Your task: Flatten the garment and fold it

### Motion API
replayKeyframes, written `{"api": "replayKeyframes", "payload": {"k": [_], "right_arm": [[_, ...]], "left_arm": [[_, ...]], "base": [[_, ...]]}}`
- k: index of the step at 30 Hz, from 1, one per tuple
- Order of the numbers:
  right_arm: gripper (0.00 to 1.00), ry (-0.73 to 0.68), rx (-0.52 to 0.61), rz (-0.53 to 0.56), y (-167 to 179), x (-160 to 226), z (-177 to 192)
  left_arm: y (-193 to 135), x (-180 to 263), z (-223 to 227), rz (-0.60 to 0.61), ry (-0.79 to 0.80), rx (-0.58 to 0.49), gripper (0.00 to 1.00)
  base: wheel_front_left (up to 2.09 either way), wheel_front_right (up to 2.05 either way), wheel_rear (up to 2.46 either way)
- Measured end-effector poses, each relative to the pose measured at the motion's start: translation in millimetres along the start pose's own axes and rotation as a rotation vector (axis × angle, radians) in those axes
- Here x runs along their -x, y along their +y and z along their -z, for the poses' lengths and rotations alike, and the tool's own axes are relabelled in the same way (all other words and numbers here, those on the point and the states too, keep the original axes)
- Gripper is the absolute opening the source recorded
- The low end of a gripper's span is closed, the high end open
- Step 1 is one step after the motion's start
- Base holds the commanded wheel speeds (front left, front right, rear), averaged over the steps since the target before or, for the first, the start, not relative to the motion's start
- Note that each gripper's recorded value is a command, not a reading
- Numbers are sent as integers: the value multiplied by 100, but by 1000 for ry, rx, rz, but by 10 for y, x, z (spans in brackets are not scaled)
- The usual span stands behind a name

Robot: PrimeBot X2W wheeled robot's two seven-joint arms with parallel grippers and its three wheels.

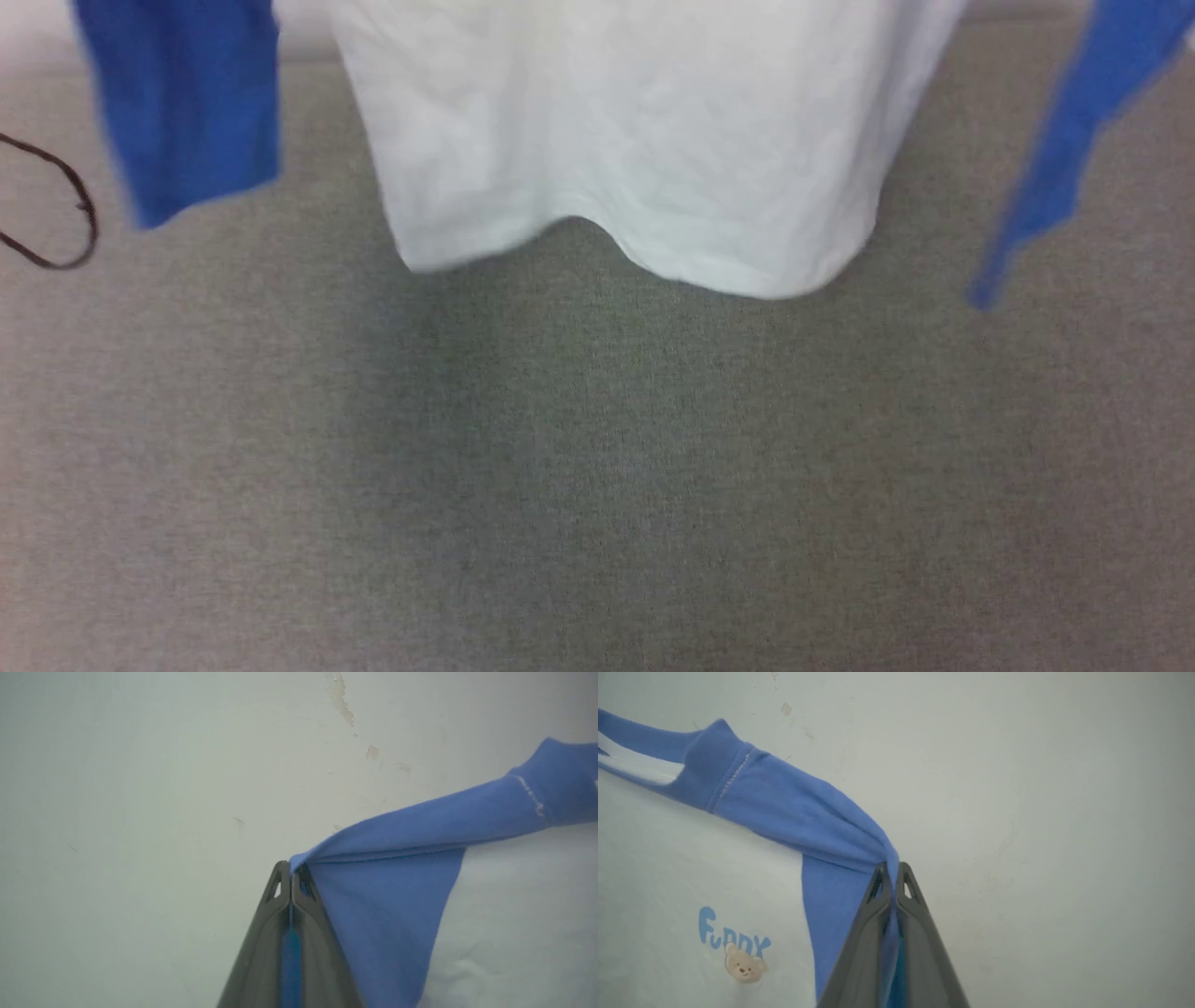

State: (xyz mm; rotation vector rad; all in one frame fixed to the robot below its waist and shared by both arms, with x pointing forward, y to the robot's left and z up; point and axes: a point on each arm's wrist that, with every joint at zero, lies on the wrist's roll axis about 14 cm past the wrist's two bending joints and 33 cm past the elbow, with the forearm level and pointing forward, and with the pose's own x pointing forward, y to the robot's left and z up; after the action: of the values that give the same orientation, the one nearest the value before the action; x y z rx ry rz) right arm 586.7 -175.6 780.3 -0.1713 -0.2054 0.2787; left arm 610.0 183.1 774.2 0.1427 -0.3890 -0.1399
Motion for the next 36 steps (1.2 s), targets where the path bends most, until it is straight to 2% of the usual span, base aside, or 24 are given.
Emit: {"api": "replayKeyframes", "payload": {"k": [7, 10, 14, 19, 23, 28, 36], "right_arm": [[0, -116, -14, -7, 54, -483, 199], [0, -120, -6, -9, 65, -639, 377], [0, -53, -15, -34, 180, -778, 882], [0, 64, -53, -72, 369, -783, 1553], [0, 164, -97, -93, 523, -611, 2065], [0, 216, -130, -114, 677, -256, 2421], [0, 288, -236, -136, 1042, 689, 2815]], "left_arm": [[177, -359, 420, -65, -25, 27, 0], [181, -466, 645, -65, -19, 30, 0], [133, -486, 1167, -68, 50, 58, 0], [25, -296, 1865, -72, 166, 122, 0], [-99, 27, 2306, -66, 270, 178, 0], [-176, 506, 2598, -87, 367, 238, 0], [-318, 1568, 2733, -138, 477, 325, 0]], "base": [[0, 0, 0], [0, 0, 0], [0, 0, 0], [0, 0, 0], [0, 0, 0], [0, 0, 0], [0, 0, 0]]}}
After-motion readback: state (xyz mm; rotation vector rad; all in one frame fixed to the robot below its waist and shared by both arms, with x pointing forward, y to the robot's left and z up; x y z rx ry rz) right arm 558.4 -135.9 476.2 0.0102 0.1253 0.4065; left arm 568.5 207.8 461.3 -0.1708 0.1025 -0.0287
